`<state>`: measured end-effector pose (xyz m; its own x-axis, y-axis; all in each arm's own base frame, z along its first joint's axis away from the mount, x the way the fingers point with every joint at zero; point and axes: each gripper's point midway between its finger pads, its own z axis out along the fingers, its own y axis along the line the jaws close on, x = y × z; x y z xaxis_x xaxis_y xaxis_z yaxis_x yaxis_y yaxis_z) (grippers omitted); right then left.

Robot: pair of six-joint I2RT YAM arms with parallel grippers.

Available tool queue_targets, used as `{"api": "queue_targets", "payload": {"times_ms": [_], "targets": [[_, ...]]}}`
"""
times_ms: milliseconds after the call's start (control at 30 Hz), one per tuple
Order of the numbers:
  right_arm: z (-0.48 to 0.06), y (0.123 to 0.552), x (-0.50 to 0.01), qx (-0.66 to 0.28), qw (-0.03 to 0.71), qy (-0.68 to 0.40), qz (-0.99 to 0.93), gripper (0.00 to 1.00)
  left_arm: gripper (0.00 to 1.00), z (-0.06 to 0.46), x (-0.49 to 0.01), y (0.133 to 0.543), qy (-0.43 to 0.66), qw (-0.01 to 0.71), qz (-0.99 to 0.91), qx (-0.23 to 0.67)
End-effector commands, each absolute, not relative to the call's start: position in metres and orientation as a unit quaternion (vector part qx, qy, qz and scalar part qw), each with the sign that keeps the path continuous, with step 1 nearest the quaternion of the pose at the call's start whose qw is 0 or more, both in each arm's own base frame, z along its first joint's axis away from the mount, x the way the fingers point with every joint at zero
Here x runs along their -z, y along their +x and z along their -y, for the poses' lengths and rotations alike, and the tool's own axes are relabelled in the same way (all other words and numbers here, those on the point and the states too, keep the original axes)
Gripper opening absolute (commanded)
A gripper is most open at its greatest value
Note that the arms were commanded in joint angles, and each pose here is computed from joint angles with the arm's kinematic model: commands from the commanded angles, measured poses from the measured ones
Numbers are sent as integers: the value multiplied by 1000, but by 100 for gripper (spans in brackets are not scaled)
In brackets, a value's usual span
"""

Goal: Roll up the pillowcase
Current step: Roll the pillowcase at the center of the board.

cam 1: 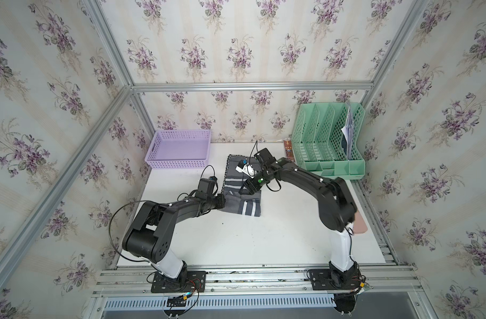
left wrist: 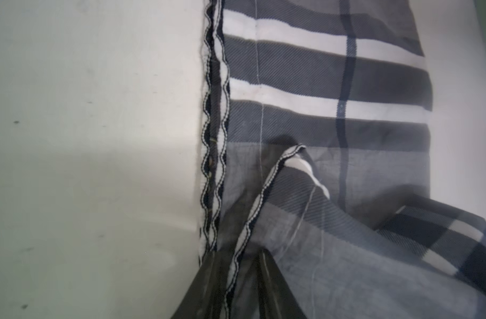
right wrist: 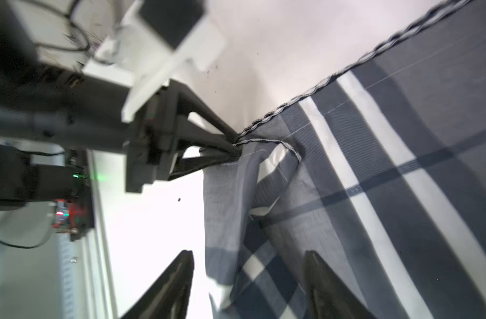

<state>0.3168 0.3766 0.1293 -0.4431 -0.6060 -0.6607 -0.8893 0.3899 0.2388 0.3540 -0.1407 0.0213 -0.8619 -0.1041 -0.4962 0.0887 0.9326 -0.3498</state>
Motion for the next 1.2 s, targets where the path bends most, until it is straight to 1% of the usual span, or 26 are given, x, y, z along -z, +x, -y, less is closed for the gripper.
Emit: {"api": "queue_targets", "payload": {"times_ms": [0, 100, 167, 300, 367, 467, 533, 667, 700, 733, 767, 833, 867, 900, 967, 1000, 1033, 1133, 1167], "targets": [[-382, 325, -162, -126, 479, -503, -708, 74, 30, 129, -4, 343, -23, 219, -964, 148], [-387, 269, -136, -60, 513, -569, -640, 74, 33, 128, -5, 344, -27, 222, -964, 147], [-390, 255, -122, -39, 513, -575, -636, 74, 33, 129, -6, 344, -26, 220, -964, 148], [-383, 265, -103, 20, 533, -552, -641, 75, 35, 129, -12, 343, -26, 224, -962, 152], [-379, 272, -88, 55, 531, -556, -637, 76, 35, 130, -14, 343, -23, 227, -961, 154], [-375, 280, -56, 95, 500, -579, -637, 75, 35, 131, -15, 342, -21, 228, -961, 157], [-376, 282, -38, 102, 479, -593, -639, 75, 36, 130, -15, 341, -24, 227, -961, 156], [-381, 277, -25, 83, 458, -611, -641, 73, 36, 130, -14, 338, -27, 226, -961, 159], [-382, 275, -22, 74, 450, -615, -643, 69, 37, 130, -15, 338, -28, 226, -961, 159], [-384, 274, -21, 67, 445, -617, -646, 60, 37, 129, -16, 337, -30, 227, -960, 159], [-384, 274, -19, 59, 437, -619, -650, 46, 38, 129, -17, 337, -31, 227, -960, 159], [-386, 272, -19, 35, 414, -625, -661, 13, 42, 124, -25, 336, -39, 235, -960, 150], [-386, 269, -19, 15, 398, -628, -669, 0, 43, 121, -30, 336, -45, 241, -958, 146], [-387, 266, -22, -15, 377, -628, -680, 0, 44, 117, -39, 337, -51, 251, -956, 145], [-389, 250, -25, -101, 311, -637, -698, 0, 54, 110, -55, 337, -65, 271, -950, 142], [-389, 245, -30, -146, 273, -632, -710, 0, 63, 107, -65, 337, -70, 282, -946, 144], [-386, 236, -31, -189, 222, -629, -720, 0, 66, 104, -76, 337, -73, 295, -941, 149], [-382, 216, -44, -298, 120, -607, -727, 0, 68, 104, -88, 332, -76, 305, -934, 171], [-377, 212, -45, -315, 89, -595, -734, 0, 68, 105, -90, 330, -74, 306, -932, 177]]}}
